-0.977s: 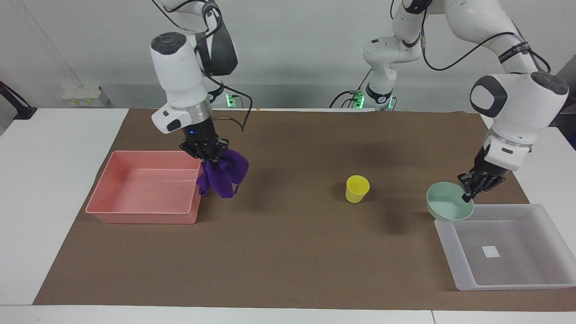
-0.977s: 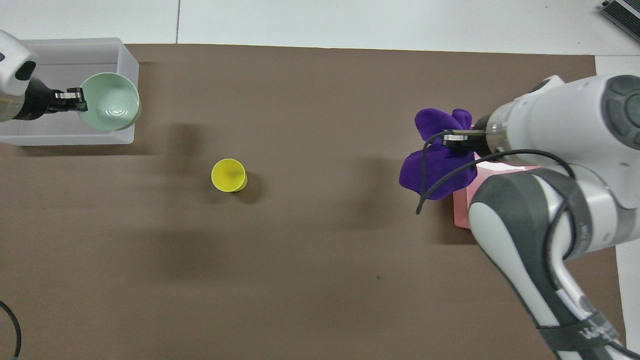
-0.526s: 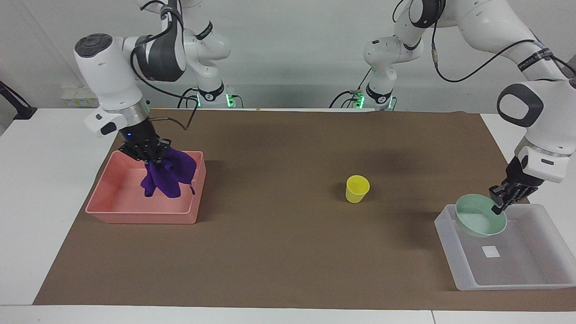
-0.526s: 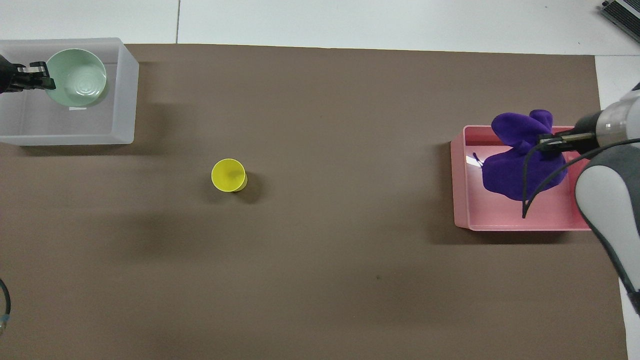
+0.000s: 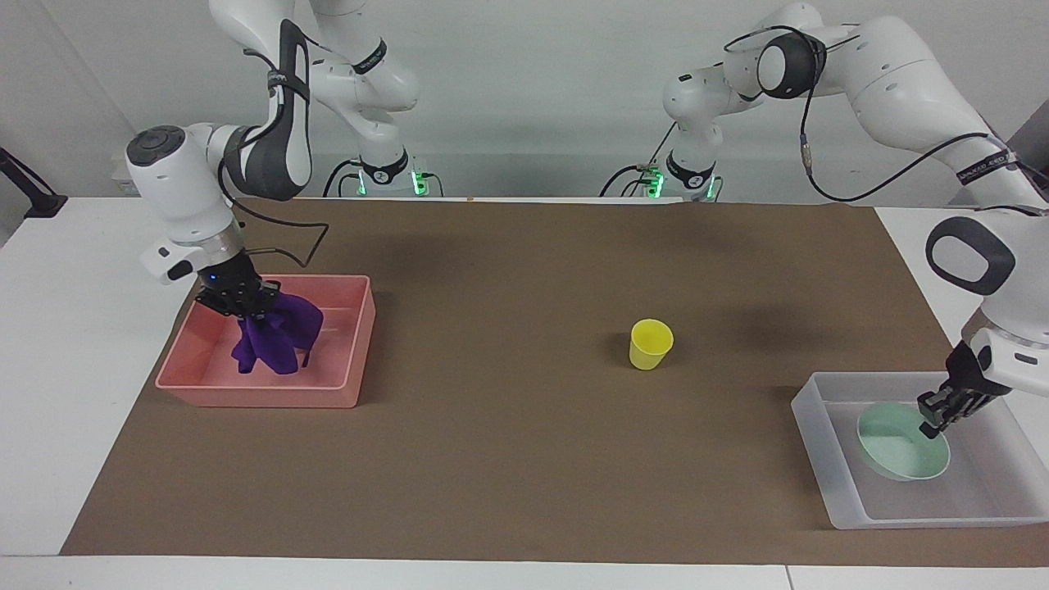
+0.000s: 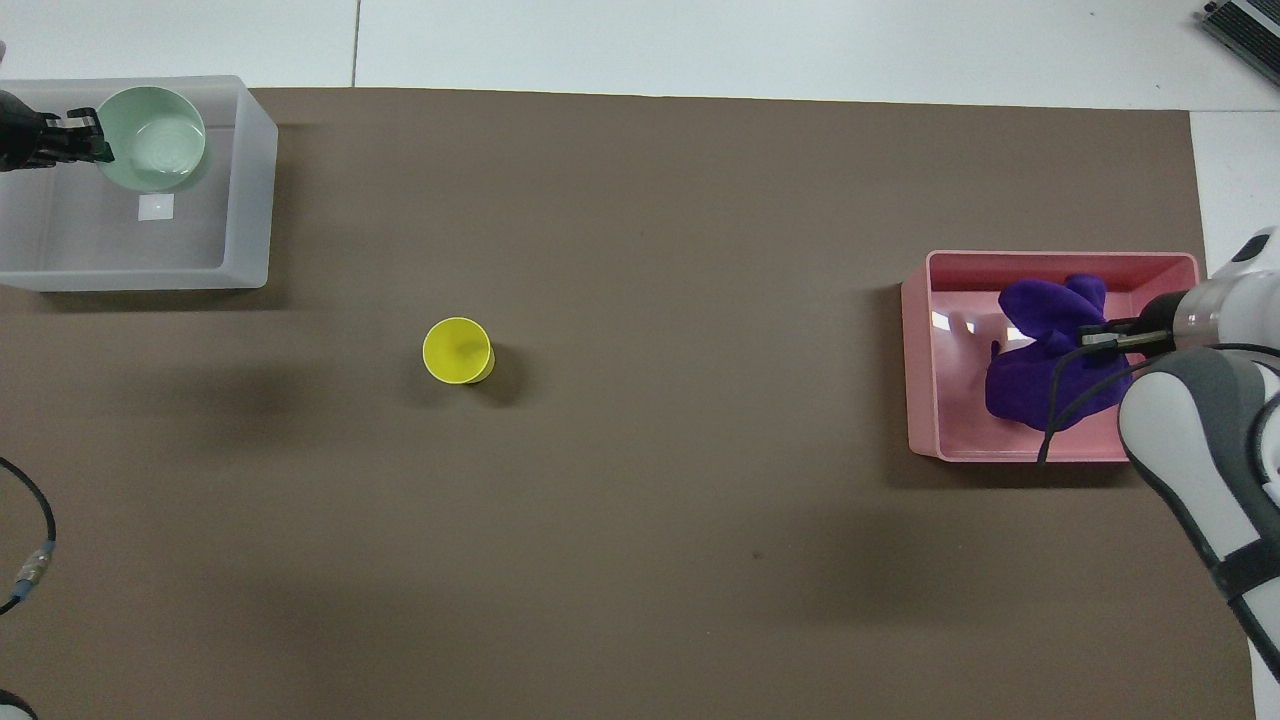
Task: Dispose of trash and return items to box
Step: 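Lower the purple cloth into the pink box and open the right gripper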
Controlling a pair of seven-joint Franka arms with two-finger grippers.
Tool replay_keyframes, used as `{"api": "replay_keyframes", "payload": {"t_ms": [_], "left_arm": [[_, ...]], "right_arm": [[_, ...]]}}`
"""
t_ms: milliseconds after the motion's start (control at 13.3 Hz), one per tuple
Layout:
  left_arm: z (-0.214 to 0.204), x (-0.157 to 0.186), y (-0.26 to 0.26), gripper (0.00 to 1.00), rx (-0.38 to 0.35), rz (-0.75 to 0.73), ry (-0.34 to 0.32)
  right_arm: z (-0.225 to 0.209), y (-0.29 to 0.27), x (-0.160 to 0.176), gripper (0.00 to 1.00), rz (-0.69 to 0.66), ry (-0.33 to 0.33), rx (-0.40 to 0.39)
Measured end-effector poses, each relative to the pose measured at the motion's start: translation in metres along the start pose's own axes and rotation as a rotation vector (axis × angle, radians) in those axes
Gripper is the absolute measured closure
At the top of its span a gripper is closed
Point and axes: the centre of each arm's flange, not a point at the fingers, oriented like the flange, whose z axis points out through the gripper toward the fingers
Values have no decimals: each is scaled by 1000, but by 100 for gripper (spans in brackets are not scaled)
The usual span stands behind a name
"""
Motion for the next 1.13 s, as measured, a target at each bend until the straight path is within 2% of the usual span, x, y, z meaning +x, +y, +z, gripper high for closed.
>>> {"api": "replay_keyframes", "payload": {"t_ms": [376, 451, 601, 676, 827, 902, 977, 1052, 1127], "left_arm": [[40, -1, -23, 97, 11, -26, 18], [46, -3, -24, 97, 12, -27, 23], [61, -12, -27, 97, 20, -28, 16], [67, -17, -33, 97, 32, -31, 9], [75, -24, -46, 97, 52, -42, 2], [75, -25, -48, 92, 55, -43, 0], [72, -25, -47, 91, 56, -40, 2], [68, -23, -45, 85, 56, -35, 7], [61, -22, -41, 75, 56, -27, 14]], "right_arm": [[40, 2, -12, 91, 9, 6, -7], [47, 2, -13, 85, 10, 9, -8], [54, 0, -13, 64, 13, 8, -8], [54, -1, -12, 49, 13, 11, -8], [45, -5, -6, 26, 10, 26, -10], [36, -7, -2, 14, 16, 31, -10], [23, -9, 3, 4, 32, 26, -6], [8, -15, 8, 0, 54, 21, -1], [-8, -26, 14, 0, 80, 16, 5]]}}
